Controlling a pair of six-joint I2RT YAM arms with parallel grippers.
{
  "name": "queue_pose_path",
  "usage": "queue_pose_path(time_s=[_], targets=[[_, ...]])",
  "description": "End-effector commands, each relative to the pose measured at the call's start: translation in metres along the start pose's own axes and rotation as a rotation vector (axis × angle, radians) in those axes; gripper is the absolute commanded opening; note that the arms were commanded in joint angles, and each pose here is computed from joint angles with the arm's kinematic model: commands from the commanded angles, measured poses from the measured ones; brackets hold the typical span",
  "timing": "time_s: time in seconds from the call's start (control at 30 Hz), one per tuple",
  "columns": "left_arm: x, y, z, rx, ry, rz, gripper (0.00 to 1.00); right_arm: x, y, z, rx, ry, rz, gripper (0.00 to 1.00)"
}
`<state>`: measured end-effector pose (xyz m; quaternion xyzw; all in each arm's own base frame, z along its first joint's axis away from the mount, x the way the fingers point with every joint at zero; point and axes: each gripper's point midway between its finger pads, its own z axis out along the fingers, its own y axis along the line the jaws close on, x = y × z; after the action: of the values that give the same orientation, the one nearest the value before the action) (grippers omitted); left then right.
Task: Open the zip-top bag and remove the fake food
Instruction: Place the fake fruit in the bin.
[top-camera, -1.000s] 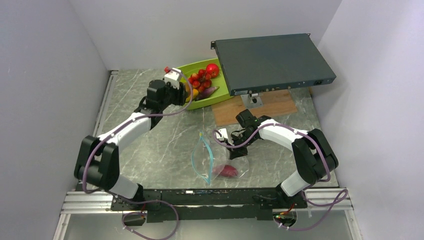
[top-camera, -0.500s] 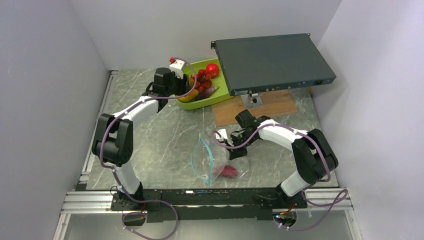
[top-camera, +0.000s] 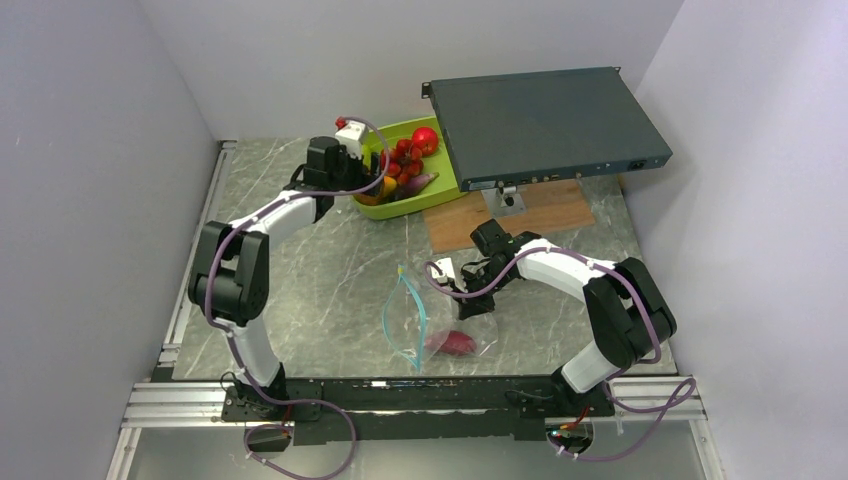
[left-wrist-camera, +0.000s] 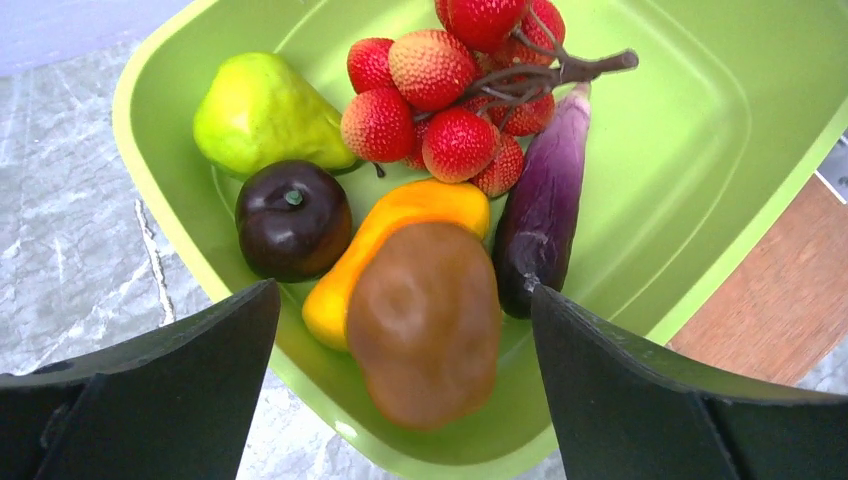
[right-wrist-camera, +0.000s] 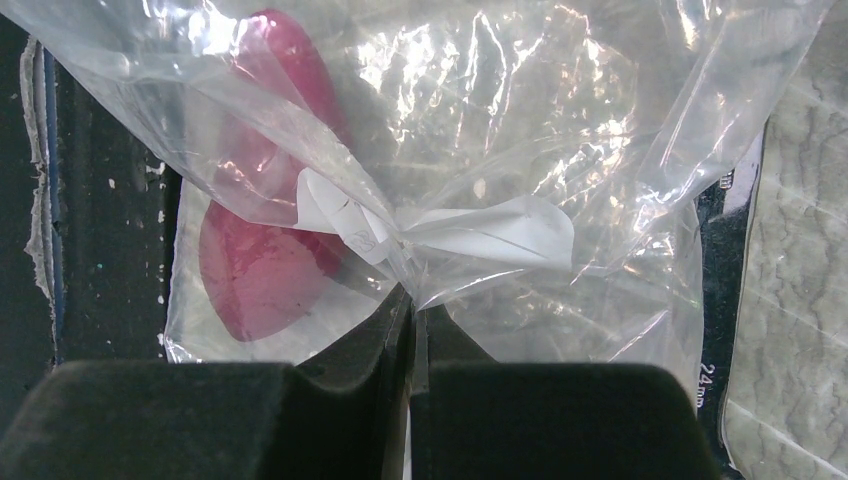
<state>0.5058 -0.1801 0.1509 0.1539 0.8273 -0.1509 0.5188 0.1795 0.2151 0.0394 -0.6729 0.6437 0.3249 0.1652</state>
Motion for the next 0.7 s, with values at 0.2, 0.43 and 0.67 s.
queue_pose_path(time_s=[0.2, 0.43, 0.67], targets=[[-0.066, -0.015, -0.074, 0.066, -0.324, -0.083, 1.00, -0.006, -0.001, -0.003, 0.002, -0.009, -0.039, 0.06], [-0.038, -0.050, -0.131, 0.337, -0.308, -0.289, 1.00, -0.007, 0.000, -0.004, 0.007, -0.011, -0.050, 0.06], [-0.005, -0.078, -0.190, 0.403, -0.253, -0.358, 1.00, -0.009, -0.001, -0.007, 0.021, -0.015, -0.062, 0.06]])
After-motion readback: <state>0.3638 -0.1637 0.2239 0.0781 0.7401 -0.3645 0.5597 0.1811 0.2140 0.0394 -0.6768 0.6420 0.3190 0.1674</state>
